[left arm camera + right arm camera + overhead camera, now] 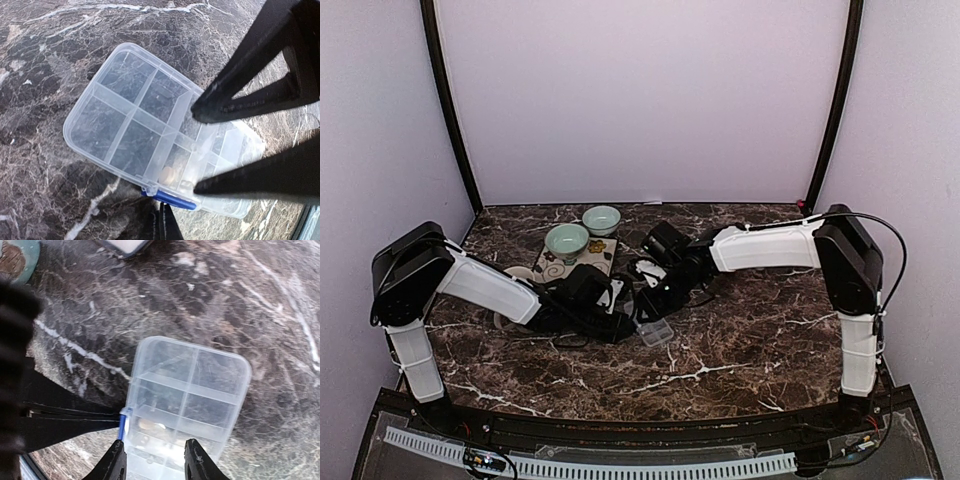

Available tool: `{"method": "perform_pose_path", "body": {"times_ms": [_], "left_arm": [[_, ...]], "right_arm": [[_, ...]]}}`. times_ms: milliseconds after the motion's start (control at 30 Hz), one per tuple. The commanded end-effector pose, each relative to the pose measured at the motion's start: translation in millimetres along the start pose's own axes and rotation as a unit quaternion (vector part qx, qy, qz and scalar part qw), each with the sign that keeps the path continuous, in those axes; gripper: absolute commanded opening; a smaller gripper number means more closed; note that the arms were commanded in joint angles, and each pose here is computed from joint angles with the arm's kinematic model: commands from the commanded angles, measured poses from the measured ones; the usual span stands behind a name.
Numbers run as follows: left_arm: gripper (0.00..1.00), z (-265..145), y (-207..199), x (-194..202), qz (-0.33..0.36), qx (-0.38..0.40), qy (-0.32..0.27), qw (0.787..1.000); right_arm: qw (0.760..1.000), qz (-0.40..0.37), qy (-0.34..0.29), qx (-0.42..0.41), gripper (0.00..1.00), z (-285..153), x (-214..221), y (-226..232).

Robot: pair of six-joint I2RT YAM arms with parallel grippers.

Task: Sort the pills into containers
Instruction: Close the lid of the pill container, then pick up the pill container from the center of the board.

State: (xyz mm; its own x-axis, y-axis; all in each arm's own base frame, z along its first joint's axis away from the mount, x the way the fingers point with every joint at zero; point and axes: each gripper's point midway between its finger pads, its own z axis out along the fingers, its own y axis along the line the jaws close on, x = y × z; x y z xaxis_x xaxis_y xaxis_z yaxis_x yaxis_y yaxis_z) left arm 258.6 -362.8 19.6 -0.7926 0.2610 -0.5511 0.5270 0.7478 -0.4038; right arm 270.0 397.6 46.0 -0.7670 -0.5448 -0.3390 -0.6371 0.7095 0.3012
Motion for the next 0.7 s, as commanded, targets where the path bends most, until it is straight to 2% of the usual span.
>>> {"method": "perform_pose_path", "body": {"times_ms": [0, 333, 667], "left_arm": [[0.0, 6, 12, 18, -0.001, -0.02, 0.025, 0.999], [0.0, 6, 13, 17, -0.002, -0.021, 0.024, 0.999], [0.0, 7, 13, 14, -0.003, -0.02, 0.025, 0.999]], "right_arm": [[0.997, 0.031, 0.043, 0.057, 0.4, 2, 25, -34], [0.996, 0.043, 0.052, 0.065, 0.39, 8, 29, -52], [0.996, 0.052, 0.074, 0.003, 0.34, 21, 41, -37]]}}
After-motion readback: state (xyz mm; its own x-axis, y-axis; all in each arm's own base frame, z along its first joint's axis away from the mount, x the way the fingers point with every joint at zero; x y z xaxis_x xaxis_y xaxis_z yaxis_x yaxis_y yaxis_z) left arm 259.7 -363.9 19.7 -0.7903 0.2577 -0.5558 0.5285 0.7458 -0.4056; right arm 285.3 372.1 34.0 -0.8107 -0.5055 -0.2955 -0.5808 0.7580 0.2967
